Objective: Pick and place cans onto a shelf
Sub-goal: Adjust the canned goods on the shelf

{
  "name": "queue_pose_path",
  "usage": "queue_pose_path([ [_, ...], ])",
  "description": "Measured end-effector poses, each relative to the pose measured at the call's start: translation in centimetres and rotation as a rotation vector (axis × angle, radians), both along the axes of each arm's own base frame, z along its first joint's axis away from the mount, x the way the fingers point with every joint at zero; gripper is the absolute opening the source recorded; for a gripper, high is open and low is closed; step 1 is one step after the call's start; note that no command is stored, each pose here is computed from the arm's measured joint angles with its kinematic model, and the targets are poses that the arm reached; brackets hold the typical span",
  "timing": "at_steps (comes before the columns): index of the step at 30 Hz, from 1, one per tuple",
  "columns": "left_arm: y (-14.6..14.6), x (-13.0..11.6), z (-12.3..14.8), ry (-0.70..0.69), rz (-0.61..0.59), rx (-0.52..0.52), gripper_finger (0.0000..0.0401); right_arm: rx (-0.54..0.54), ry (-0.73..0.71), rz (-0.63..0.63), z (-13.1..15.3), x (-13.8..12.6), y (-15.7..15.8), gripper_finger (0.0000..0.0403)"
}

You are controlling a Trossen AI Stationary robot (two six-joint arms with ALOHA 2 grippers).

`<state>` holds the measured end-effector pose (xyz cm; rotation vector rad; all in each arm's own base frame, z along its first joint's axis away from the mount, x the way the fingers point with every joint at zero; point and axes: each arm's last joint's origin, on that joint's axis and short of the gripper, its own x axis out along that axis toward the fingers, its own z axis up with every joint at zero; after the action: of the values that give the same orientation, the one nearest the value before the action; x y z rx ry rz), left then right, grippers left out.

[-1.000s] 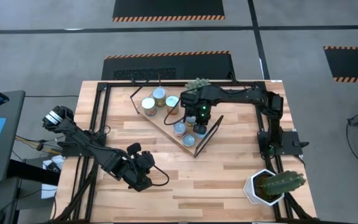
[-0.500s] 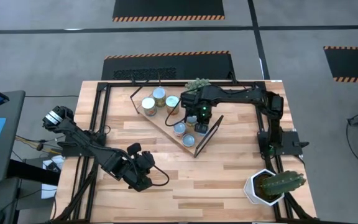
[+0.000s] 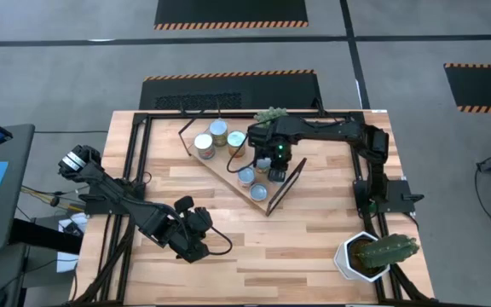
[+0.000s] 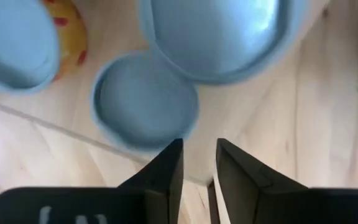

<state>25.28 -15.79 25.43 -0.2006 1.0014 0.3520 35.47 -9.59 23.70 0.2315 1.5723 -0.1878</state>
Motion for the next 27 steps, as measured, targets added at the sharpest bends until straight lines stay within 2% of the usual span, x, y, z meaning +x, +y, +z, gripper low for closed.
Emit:
queue_pose_path([
  [4,0.0,0.0,0.0,0.0,0.0,0.0,0.0043,-0.002,-0.003,-0.001,3.1,0.0,0.0,0.0124],
  [8,0.0,0.0,0.0,-0.001,0.001,0.001,0.0043,-0.009,-0.064,-0.027,7.0,0.3,0.8,0.0121],
  [14,0.0,0.0,0.0,-0.002,0.001,0.001,0.0043,0.04,-0.255,0.026,11.0,1.7,5.4,0.0119],
  [20,-0.4,-0.3,0.0,0.016,-0.03,-0.015,0.0043,0.001,-0.39,0.087,10.6,3.8,10.3,0.0118],
  [24,-1.5,-1.2,-0.1,0.048,-0.084,-0.037,0.0043,0.008,-0.427,-0.007,9.2,5.2,10.2,0.0118],
  [27,-2.3,-2.1,-0.2,0.057,-0.076,-0.036,0.0043,0.001,-0.407,-0.051,7.7,6.3,9.1,0.0118],
])
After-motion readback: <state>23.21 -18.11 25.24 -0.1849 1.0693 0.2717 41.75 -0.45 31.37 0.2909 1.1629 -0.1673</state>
